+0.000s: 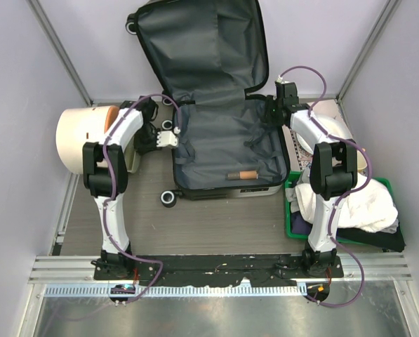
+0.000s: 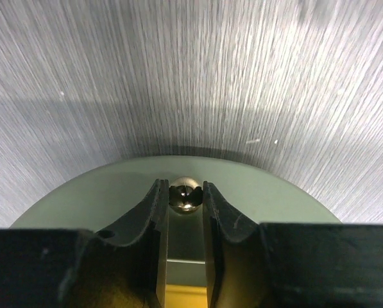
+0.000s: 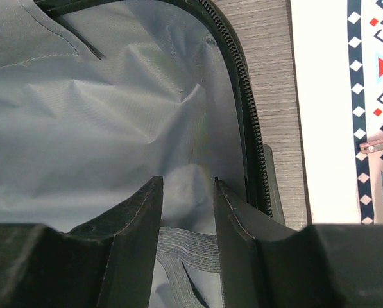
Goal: Open, take out, and arrange the luggage
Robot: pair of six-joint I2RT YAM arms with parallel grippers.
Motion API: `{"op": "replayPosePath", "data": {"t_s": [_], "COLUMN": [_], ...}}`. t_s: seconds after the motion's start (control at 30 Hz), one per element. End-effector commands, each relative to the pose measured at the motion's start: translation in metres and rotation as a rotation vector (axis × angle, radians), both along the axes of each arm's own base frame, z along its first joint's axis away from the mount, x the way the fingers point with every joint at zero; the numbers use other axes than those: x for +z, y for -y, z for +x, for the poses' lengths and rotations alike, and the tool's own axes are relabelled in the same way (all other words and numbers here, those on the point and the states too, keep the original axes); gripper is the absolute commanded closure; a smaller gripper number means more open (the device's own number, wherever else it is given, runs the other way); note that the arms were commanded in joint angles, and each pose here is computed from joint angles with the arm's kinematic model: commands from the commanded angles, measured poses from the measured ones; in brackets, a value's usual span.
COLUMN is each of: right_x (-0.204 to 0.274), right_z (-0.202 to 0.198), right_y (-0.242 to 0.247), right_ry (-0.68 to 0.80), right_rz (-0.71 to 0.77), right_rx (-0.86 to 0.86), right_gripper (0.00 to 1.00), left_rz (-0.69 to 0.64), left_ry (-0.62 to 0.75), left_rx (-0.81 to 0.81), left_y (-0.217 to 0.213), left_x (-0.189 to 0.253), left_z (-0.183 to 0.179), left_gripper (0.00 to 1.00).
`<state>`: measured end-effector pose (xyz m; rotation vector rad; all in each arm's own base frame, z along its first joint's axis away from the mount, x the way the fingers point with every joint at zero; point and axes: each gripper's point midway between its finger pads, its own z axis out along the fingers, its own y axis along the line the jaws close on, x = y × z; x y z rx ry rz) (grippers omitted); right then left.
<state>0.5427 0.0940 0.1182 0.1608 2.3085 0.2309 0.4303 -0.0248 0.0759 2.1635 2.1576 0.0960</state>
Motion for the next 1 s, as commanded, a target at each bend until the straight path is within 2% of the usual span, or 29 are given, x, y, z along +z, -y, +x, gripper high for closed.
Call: {"op": "replayPosePath", "data": {"t_s": [0.0, 0.07, 0.1, 0.13, 0.2, 0.23, 0.33, 0.47, 0.5, 0.6, 0.73, 0.83, 0.97], "right_x": [0.025, 0.025, 0.026, 0.028, 0.031, 0.035, 0.049, 0.063, 0.054, 0.053, 0.029, 0.018, 0.013], "right_z": [0.005, 0.005, 0.004, 0.003, 0.001, -0.003, -0.013, -0.048, -0.066, -0.084, -0.142, -0.173, -0.197], "right_y": [0.041, 0.035, 0.033, 0.021, 0.009, -0.005, -0.028, -0.062, -0.066, -0.066, -0.065, -0.066, -0.072], "right_ry": [0.044, 0.043, 0.046, 0.047, 0.05, 0.056, 0.073, 0.072, 0.004, -0.01, -0.156, -0.224, -0.261], "right_rz": [-0.054, -0.036, -0.034, 0.008, 0.042, 0.07, 0.097, 0.088, 0.084, -0.018, -0.122, -0.162, -0.162], "right_rx": [-0.082, -0.055, -0.044, 0.011, 0.079, 0.157, 0.313, 0.653, 0.7, 0.87, 1.14, 1.277, 1.354], "right_gripper": [0.56, 0.52, 0.5, 0.43, 0.38, 0.33, 0.29, 0.25, 0.25, 0.25, 0.25, 0.25, 0.28], "left_rz": [-0.157, -0.178, -0.181, -0.188, -0.193, -0.2, -0.241, -0.327, -0.338, -0.373, -0.457, -0.601, -0.868], "left_ry": [0.093, 0.092, 0.107, 0.124, 0.133, 0.155, 0.18, 0.245, 0.252, 0.282, 0.312, 0.344, 0.267], "left_rx": [-0.024, -0.027, -0.028, -0.032, -0.025, -0.012, 0.035, 0.062, 0.066, 0.093, 0.164, 0.291, 0.394], "left_y": [0.038, 0.042, 0.043, 0.045, 0.045, 0.045, 0.05, 0.062, 0.064, 0.067, 0.075, 0.093, 0.131], "left_x": [0.033, 0.032, 0.036, 0.037, 0.038, 0.045, 0.064, 0.105, 0.112, 0.132, 0.158, 0.189, 0.217], "left_z": [0.004, 0.001, 0.001, 0.002, 0.0, 0.002, 0.004, 0.01, 0.009, 0.007, 0.003, 0.004, -0.007], "left_gripper": [0.94, 0.9, 0.83, 0.64, 0.48, 0.36, 0.32, 0.3, 0.29, 0.29, 0.29, 0.28, 0.28]}}
